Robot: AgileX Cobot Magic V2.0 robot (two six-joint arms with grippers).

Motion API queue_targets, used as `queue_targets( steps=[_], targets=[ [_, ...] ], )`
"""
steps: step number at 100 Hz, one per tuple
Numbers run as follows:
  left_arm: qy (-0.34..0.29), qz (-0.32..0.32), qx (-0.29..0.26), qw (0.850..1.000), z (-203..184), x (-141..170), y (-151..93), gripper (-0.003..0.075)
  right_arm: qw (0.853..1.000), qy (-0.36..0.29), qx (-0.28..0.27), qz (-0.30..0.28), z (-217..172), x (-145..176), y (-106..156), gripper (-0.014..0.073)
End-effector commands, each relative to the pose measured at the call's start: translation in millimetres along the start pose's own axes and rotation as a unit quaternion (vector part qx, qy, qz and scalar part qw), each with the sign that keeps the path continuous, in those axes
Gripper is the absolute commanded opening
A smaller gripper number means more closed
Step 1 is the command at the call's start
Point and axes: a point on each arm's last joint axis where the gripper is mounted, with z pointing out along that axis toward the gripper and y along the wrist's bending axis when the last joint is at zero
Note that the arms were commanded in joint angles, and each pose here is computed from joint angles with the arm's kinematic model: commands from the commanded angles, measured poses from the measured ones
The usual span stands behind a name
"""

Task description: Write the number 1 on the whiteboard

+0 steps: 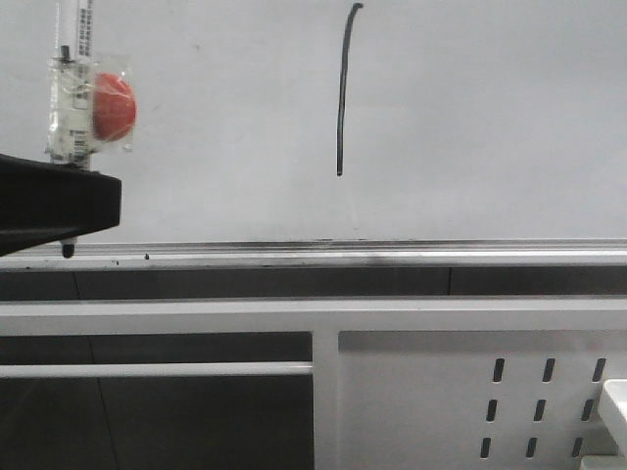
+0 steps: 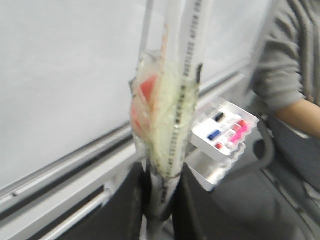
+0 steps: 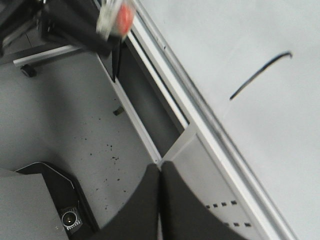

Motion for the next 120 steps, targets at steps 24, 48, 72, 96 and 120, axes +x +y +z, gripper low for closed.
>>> queue_targets(
  steps=[24,48,72,96,120],
  targets=[
    [-0.077,-0.013,-0.055,0.995,16,-11,-5,-0.002,0.998,-0.062,0.019,0.011,-6,16,2,-0.0069],
    [-0.127,-0.048,-0.105,0.985,29,-6,-5,-0.002,0.998,-0.057,0.017,0.01,-4,18,2,-0.0069],
    [-0.144,-0.052,-0.106,0.982,42,9,2,-0.002,0.998,-0.057,0.019,0.009,-4,18,2,-0.0069],
    [-0.146,-0.072,-0.078,0.984,60,15,2,-0.002,0.998,-0.056,0.023,0.005,-4,18,2,-0.0069],
    [-0.167,-0.074,-0.092,0.979,70,4,9,-0.002,0.998,-0.056,0.03,-0.002,-4,18,0,-0.0069]
  ],
)
